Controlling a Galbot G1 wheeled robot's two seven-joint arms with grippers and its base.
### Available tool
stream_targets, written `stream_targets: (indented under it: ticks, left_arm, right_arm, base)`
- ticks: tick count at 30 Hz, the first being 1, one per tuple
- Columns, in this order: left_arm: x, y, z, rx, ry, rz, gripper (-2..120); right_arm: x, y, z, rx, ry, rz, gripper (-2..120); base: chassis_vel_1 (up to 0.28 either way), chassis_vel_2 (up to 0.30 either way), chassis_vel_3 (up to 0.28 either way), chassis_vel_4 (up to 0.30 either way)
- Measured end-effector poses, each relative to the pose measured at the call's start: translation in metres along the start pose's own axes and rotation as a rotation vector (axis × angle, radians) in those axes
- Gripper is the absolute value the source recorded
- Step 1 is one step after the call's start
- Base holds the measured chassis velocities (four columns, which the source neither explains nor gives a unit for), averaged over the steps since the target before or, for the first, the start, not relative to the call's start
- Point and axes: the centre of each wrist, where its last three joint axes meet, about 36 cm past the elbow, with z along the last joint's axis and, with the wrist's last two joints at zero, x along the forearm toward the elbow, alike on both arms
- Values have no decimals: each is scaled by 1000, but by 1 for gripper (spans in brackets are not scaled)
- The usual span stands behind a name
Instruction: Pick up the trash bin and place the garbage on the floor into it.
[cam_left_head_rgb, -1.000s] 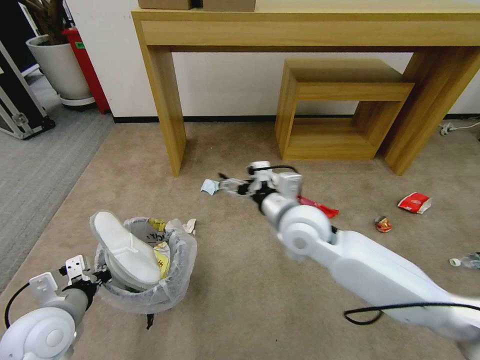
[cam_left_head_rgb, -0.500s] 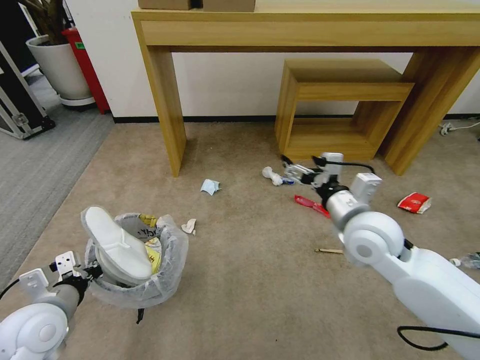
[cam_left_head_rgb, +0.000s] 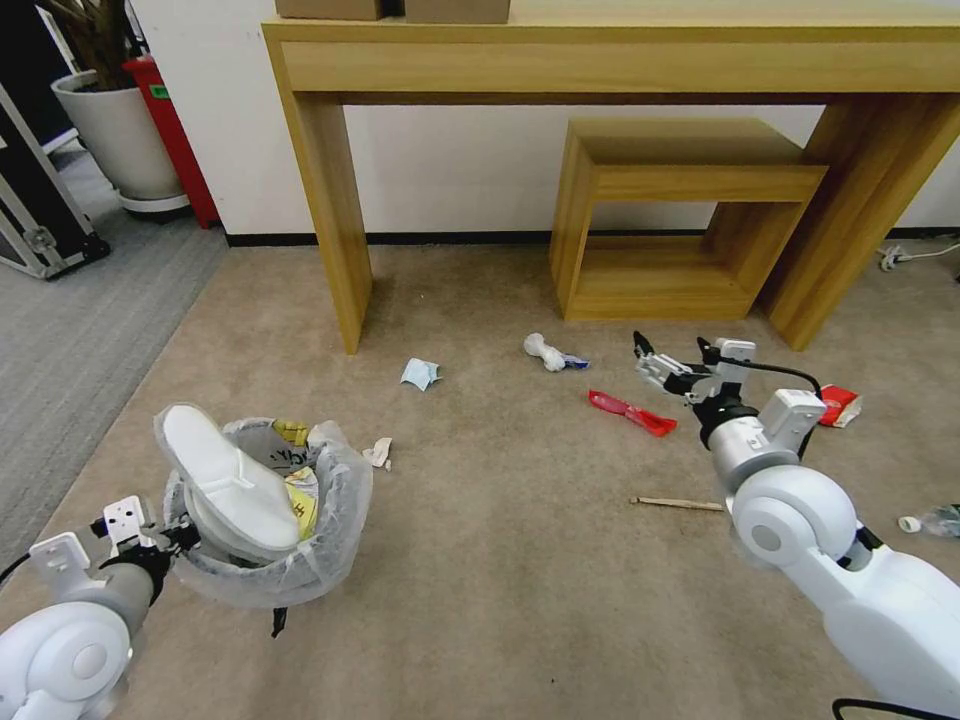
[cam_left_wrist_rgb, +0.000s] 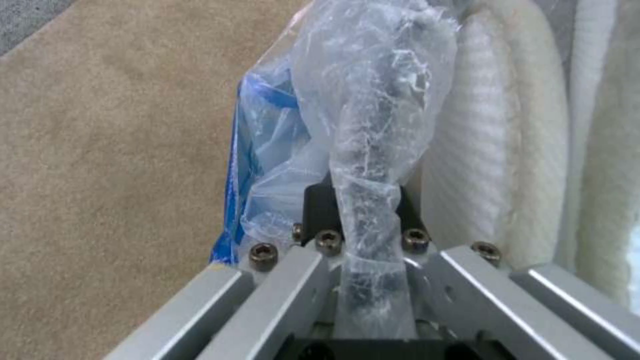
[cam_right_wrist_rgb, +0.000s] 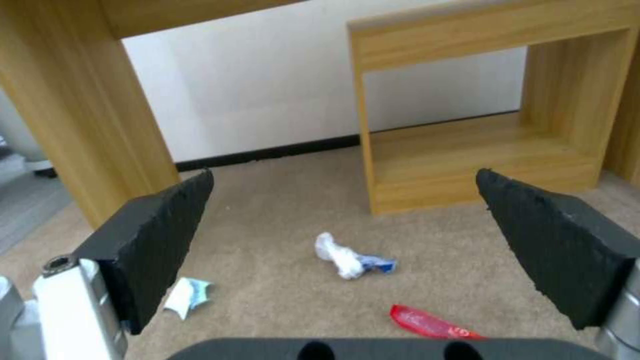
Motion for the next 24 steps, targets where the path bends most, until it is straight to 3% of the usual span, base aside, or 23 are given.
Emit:
stream_targets:
  ticks: [24]
  left_arm:
    - [-2,-2,4,13,-4,2,0]
  right_arm:
    - [2,-11,33,14,-30,45,100]
  base:
    - [0,0,0,0]
